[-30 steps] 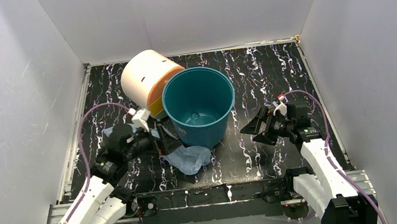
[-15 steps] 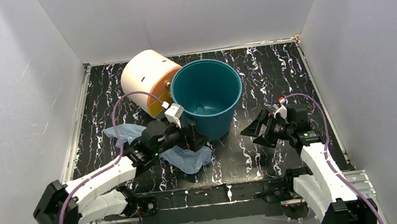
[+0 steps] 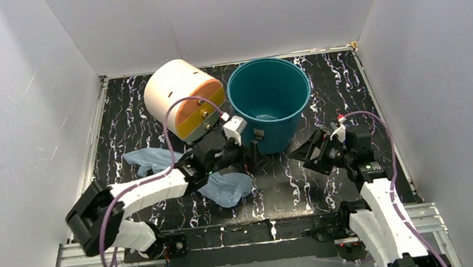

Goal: Put the trash bags into the trash bin
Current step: Move the trash bin to the center of the board.

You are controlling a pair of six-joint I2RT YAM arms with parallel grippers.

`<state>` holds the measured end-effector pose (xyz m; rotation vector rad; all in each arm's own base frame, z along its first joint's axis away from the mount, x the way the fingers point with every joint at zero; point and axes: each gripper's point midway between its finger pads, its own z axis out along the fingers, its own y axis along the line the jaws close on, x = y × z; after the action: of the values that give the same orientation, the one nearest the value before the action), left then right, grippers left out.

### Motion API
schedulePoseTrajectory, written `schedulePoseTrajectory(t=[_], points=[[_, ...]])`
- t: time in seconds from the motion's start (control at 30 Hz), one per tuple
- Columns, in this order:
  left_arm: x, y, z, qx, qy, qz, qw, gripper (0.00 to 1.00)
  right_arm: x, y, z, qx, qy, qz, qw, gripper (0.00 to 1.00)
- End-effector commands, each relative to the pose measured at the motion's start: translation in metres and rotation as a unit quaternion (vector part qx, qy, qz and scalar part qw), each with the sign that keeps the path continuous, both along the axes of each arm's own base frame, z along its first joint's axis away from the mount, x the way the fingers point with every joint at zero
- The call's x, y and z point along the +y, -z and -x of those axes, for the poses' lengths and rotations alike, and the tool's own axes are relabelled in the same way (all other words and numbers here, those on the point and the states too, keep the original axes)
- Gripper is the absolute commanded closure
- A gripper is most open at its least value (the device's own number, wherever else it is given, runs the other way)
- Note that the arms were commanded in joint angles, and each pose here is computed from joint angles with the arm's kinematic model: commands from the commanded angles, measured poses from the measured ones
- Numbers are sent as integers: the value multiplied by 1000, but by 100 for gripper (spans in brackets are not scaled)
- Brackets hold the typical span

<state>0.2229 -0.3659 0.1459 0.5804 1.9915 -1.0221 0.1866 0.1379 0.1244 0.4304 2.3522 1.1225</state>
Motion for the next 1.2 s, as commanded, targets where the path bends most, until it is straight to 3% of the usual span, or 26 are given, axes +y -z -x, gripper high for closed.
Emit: schedulePoseTrajectory(t=[0.0, 0.2, 0.37, 0.5, 0.67, 0.87, 0.97, 1.17], points=[[41, -19, 13, -6, -46, 1, 999, 3, 14, -38, -6, -96, -35, -50, 993, 1], [122, -14, 28, 3, -158, -47, 986, 3, 23, -23, -9, -106, -30, -9, 994, 1], [188, -5, 23, 19, -298, -106, 949, 2, 60, -23, -12, -166, -22, 46, 985, 1], [220, -3, 21, 27, -373, -134, 918, 2, 88, -38, -20, -260, 33, 81, 962, 1], [239, -2, 22, 25, -405, -162, 899, 2, 108, -58, -16, -356, 137, 138, 914, 1], [244, -6, 23, 22, -412, -165, 896, 2, 109, -36, -45, -309, 245, 209, 895, 1], [245, -9, 22, 17, -411, -167, 896, 2, 98, -18, -66, -242, 286, 213, 903, 1], [246, -14, 19, 6, -414, -170, 894, 2, 80, -12, -112, -220, 291, 190, 912, 1]])
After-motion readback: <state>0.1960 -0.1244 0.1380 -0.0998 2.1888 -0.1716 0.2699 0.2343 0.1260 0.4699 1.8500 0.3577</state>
